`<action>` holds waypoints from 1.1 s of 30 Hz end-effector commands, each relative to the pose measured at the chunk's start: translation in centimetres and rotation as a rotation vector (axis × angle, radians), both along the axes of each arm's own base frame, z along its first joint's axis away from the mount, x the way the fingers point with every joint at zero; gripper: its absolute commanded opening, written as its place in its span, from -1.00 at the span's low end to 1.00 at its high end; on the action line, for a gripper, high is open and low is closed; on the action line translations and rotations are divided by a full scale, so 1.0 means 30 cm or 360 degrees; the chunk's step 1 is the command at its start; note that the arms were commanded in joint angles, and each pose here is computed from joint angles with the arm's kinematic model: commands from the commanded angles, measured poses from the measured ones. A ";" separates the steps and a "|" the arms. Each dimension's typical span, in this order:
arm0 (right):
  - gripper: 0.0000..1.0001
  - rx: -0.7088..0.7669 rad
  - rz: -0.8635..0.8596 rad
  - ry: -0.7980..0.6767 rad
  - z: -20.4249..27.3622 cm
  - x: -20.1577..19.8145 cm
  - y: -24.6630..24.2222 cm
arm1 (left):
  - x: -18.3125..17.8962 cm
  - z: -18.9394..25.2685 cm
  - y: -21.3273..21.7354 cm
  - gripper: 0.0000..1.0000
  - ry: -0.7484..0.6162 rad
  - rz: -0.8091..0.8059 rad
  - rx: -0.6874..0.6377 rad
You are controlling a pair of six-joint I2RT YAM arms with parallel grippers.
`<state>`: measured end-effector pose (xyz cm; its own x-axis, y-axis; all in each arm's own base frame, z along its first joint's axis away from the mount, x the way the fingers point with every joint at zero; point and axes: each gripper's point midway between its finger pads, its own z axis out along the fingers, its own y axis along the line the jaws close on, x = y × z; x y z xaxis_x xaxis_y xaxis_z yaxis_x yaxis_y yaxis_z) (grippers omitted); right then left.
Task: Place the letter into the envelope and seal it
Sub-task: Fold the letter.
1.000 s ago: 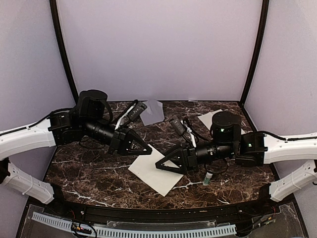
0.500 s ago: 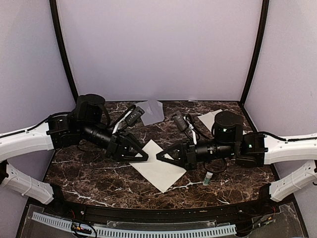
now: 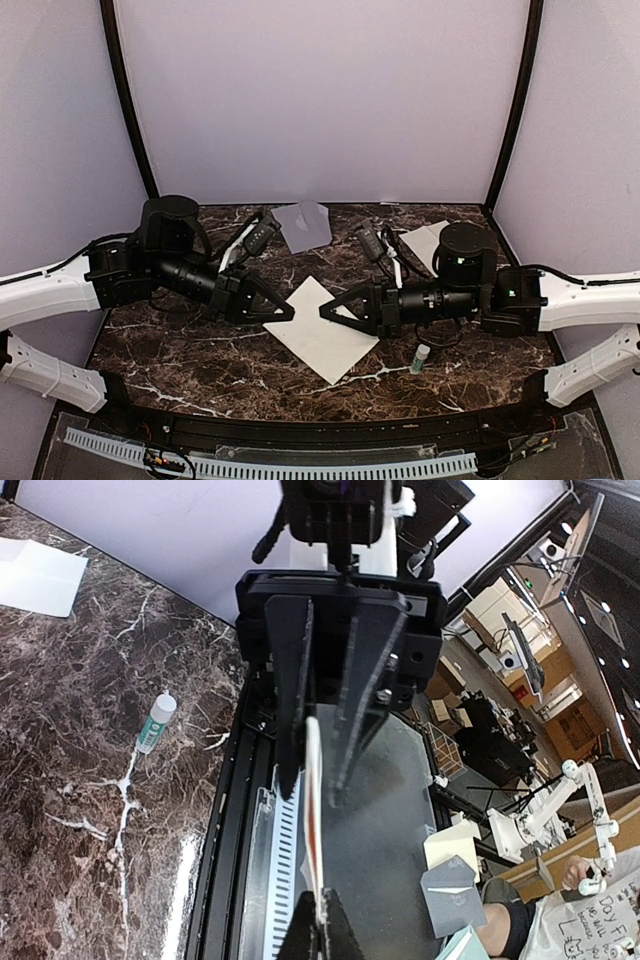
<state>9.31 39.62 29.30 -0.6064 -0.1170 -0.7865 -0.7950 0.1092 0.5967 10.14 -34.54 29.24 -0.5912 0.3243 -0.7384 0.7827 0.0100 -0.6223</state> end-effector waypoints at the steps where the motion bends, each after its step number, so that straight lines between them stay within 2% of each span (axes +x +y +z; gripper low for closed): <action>1: -0.41 0.0074 -0.0035 -0.0025 0.052 0.001 -0.019 | 0.029 0.048 0.004 -1.00 -0.0050 0.0121 -0.0081; 3: -0.09 0.0095 -0.0056 -0.0016 0.050 0.004 -0.033 | 0.046 0.069 0.003 -1.00 -0.0046 0.0176 -0.0118; 5: 0.07 0.0119 -0.0082 0.0002 0.040 0.010 -0.048 | 0.060 0.095 0.004 -1.00 -0.0043 0.0227 -0.0165; 13: 0.35 0.0276 -0.0308 0.0122 0.021 0.068 -0.127 | 0.117 0.139 0.021 -1.00 -0.0029 0.0436 -0.0299; 22: 0.44 0.0517 -0.0303 0.0170 0.091 0.079 -0.105 | 0.151 0.196 0.040 -1.00 0.0048 0.0570 -0.0477; 28: -0.31 0.0570 -0.0293 0.0175 0.120 0.092 -0.078 | 0.147 0.196 0.053 -1.00 0.0052 0.0585 -0.0492; 32: -1.00 0.0580 -0.0285 0.0202 0.124 0.099 -0.063 | 0.144 0.181 0.052 -1.00 0.0059 0.0578 -0.0468; 33: -1.00 0.0576 -0.0285 0.0199 0.125 0.100 -0.061 | 0.144 0.168 0.051 -0.96 0.0067 0.0578 -0.0442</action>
